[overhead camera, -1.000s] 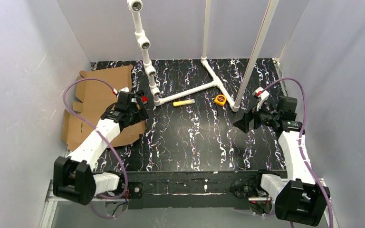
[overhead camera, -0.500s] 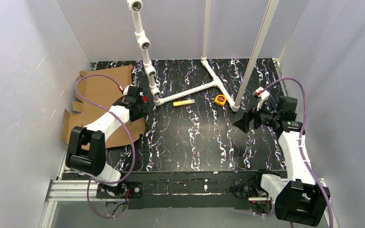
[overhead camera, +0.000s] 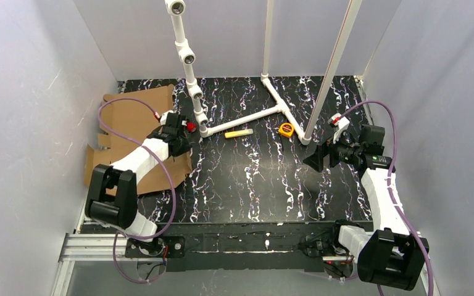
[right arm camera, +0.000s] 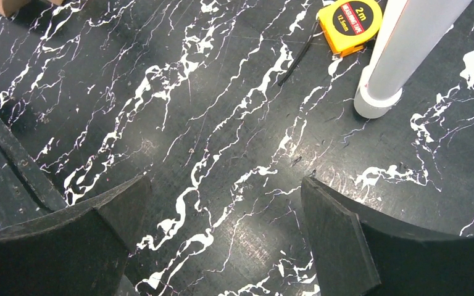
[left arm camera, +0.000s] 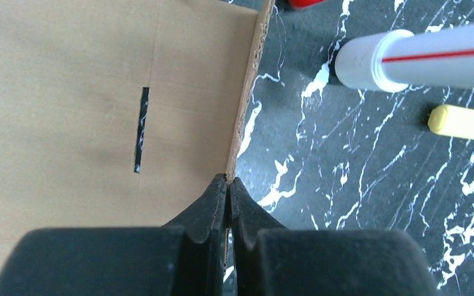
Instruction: Fold the paper box
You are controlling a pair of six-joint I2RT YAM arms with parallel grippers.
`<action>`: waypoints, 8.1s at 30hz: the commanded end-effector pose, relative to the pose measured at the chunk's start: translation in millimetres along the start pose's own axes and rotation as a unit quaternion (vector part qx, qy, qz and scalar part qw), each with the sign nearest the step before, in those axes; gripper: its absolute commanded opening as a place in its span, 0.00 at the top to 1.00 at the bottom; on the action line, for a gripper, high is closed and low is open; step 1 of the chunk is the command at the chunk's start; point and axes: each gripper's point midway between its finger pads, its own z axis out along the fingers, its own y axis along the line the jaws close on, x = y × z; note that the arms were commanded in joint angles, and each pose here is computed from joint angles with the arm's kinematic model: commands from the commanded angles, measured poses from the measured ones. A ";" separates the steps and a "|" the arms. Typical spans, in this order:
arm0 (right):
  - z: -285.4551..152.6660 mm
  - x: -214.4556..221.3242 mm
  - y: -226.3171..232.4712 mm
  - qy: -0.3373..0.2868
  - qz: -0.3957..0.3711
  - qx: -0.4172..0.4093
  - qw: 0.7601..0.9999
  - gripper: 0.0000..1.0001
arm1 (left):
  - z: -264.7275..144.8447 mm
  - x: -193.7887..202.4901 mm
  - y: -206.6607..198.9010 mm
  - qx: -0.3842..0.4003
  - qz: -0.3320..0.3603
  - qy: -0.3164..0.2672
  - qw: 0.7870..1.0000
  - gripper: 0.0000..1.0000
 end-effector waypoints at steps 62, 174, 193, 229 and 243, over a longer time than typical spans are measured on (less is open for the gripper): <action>118.6 -36.0 191.3 0.024 -0.200 -0.263 0.944 0.00 | -116.8 37.8 -100.4 0.191 -0.350 0.127 0.908 1.00; -1.4 -195.4 124.7 -0.045 -0.347 -0.134 0.927 0.99 | -170.3 -69.1 1.2 0.419 -0.099 -0.121 0.894 0.02; 0.1 -197.5 135.1 -0.050 -0.328 -0.178 0.926 0.99 | -73.1 -82.2 9.8 0.541 -0.029 -0.034 0.840 0.05; 8.9 -168.3 103.8 -0.021 -0.316 -0.118 0.941 0.99 | -189.4 -49.3 -21.7 0.550 0.101 -0.193 0.806 1.00; 15.9 -168.0 69.6 -0.024 -0.257 -0.052 0.965 0.94 | -280.6 -79.5 -35.4 0.535 0.209 -0.298 0.762 1.00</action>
